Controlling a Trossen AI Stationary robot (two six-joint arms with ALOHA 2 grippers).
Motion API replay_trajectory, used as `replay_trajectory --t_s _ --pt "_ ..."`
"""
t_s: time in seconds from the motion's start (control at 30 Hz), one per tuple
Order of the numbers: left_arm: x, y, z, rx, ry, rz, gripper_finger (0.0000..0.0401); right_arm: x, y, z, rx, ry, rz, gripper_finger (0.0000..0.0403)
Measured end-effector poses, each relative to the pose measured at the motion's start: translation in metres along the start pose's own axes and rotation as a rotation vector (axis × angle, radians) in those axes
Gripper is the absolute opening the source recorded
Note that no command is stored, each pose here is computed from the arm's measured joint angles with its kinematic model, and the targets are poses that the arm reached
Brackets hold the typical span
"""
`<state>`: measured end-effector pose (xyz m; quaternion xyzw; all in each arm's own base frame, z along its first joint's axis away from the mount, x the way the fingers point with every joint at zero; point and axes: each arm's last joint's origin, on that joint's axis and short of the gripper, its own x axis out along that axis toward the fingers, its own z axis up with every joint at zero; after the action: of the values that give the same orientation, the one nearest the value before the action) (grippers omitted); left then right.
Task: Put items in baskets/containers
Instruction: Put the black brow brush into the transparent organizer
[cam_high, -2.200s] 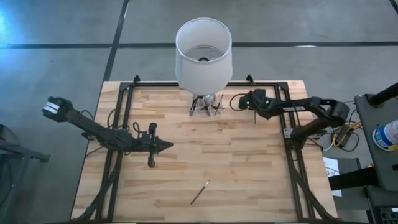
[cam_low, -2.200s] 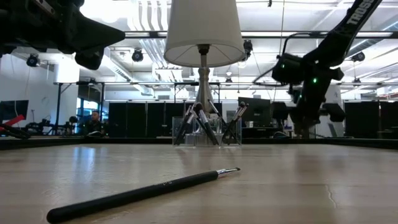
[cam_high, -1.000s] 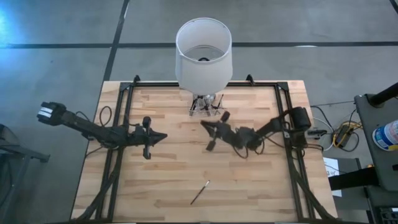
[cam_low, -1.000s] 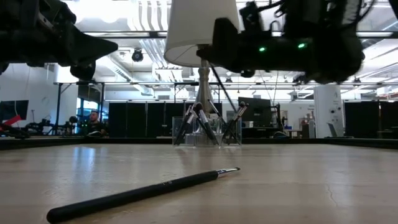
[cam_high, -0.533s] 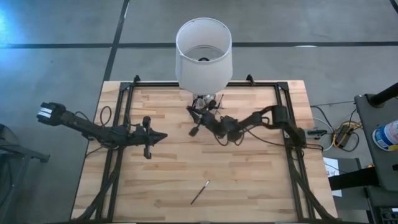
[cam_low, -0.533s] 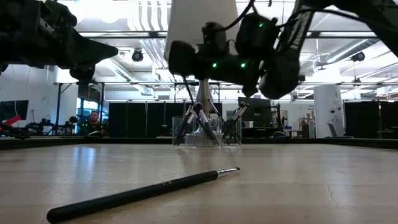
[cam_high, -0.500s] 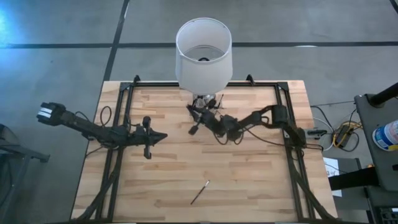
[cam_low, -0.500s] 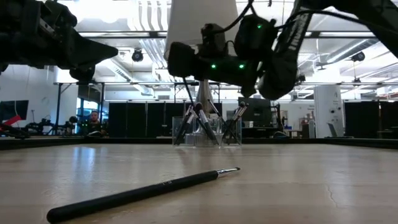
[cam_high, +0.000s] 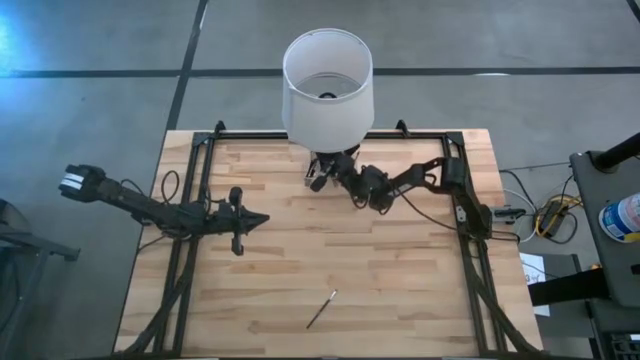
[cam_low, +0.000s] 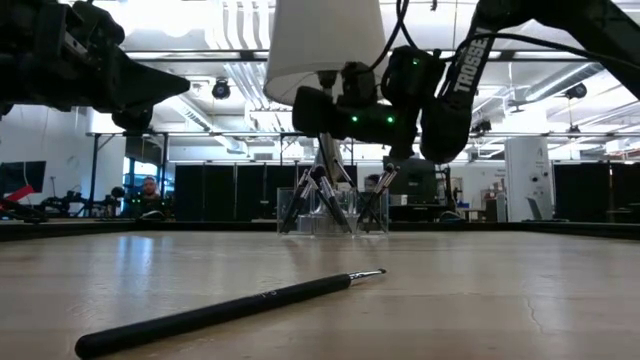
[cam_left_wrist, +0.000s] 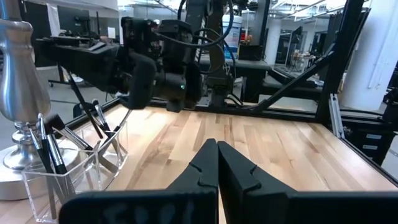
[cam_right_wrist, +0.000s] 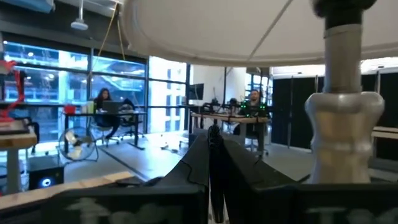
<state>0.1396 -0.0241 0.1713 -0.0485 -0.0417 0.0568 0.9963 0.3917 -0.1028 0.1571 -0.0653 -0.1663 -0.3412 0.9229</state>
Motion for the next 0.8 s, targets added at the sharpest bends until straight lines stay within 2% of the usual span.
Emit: replay_trajectory --t_s 0.47,0.63,0.8 --pt "0.0 0.0 0.0 -0.001 0.003 0.0 0.0 -0.008 -0.013 -0.016 0.01 0.08 -0.043 0.0015" --pt "0.0 0.0 0.0 -0.002 0.003 0.0 0.0 -0.01 -0.016 -0.018 0.001 0.1 -0.117 0.0052" --pt "0.0 0.0 0.0 -0.002 0.003 0.0 0.0 -0.01 -0.015 -0.02 -0.027 0.148 -0.134 0.0083"
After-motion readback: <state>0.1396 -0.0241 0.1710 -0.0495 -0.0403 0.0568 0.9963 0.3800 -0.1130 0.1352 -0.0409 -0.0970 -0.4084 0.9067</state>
